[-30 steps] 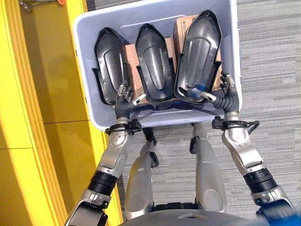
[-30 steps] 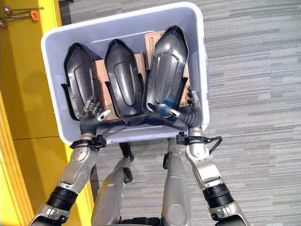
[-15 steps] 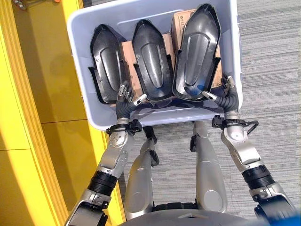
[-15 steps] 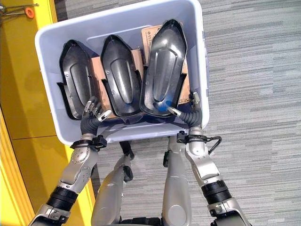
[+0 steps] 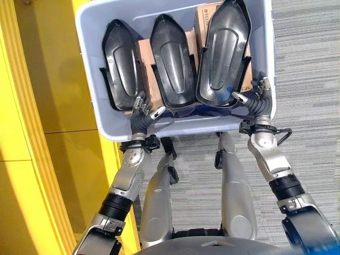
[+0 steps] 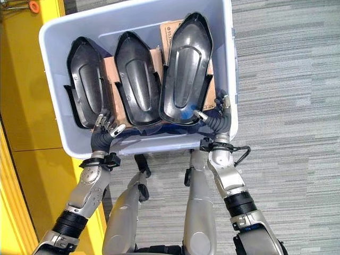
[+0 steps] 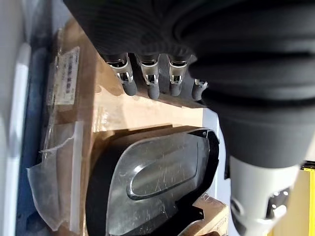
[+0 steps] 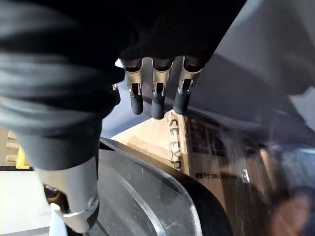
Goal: Move parts from the plastic box to the shelf.
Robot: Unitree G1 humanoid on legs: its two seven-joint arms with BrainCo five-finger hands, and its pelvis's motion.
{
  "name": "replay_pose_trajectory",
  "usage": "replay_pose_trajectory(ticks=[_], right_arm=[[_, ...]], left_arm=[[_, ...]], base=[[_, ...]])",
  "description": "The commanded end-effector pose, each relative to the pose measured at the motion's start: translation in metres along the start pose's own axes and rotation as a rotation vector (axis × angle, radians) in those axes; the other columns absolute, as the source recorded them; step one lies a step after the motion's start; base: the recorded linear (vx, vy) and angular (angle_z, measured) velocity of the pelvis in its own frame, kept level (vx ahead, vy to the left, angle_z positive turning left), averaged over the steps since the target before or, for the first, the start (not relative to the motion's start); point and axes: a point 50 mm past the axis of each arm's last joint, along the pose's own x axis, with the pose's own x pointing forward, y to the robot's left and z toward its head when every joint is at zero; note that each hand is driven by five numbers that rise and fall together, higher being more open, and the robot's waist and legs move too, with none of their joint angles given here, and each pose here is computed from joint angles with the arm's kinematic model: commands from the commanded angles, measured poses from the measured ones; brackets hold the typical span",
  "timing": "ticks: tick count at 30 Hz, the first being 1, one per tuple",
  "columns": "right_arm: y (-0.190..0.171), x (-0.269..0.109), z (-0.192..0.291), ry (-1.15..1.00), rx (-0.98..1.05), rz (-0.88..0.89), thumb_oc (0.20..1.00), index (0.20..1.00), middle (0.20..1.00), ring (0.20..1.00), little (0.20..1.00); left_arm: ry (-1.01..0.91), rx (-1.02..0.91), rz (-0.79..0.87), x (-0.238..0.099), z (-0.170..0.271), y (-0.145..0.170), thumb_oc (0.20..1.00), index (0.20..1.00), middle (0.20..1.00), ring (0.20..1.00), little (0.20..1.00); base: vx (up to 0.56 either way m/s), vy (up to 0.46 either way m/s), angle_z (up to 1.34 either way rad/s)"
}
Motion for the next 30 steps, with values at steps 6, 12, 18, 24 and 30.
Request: replay_pose_trajectory(ticks=[6,12,18,24,30], right_arm=[[0.007,0.014,-0.005,0.043,-0.104,0.014,1.000,1.000,1.000,1.000,1.000],[0.008,0.021,-0.001,0.029,-0.155,0.020,1.000,1.000,1.000,1.000,1.000],[0.000,0.038,0.005,0.008,-0.284,-0.013,1.000,1.000,1.000,1.000,1.000],[-0.009,0.057,0.004,0.053,-0.381,-0.040,1.000,1.000,1.000,1.000,1.000],[-0.013,0.069,0.007,0.079,-0.414,-0.038,0.200,0.200,0.200,0.200,0.200]], left_arm=[[-0.047,0.012,-0.026,-0.006,0.007,0.008,1.000,1.000,1.000,1.000,1.000],[-0.048,0.019,-0.036,-0.004,0.008,0.007,1.000,1.000,1.000,1.000,1.000],[-0.058,0.019,-0.041,-0.004,0.011,0.009,1.000,1.000,1.000,1.000,1.000],[-0.060,0.014,-0.051,-0.004,0.013,0.010,1.000,1.000,1.000,1.000,1.000],[-0.061,0.012,-0.062,-0.004,0.014,0.010,1.000,1.000,1.000,1.000,1.000]], base=[[0.01,0.002,0.06],[0.00,0.004,0.05],[0.00,0.016,0.11],[0.00,0.006,0.06],[0.00,0.002,0.01]])
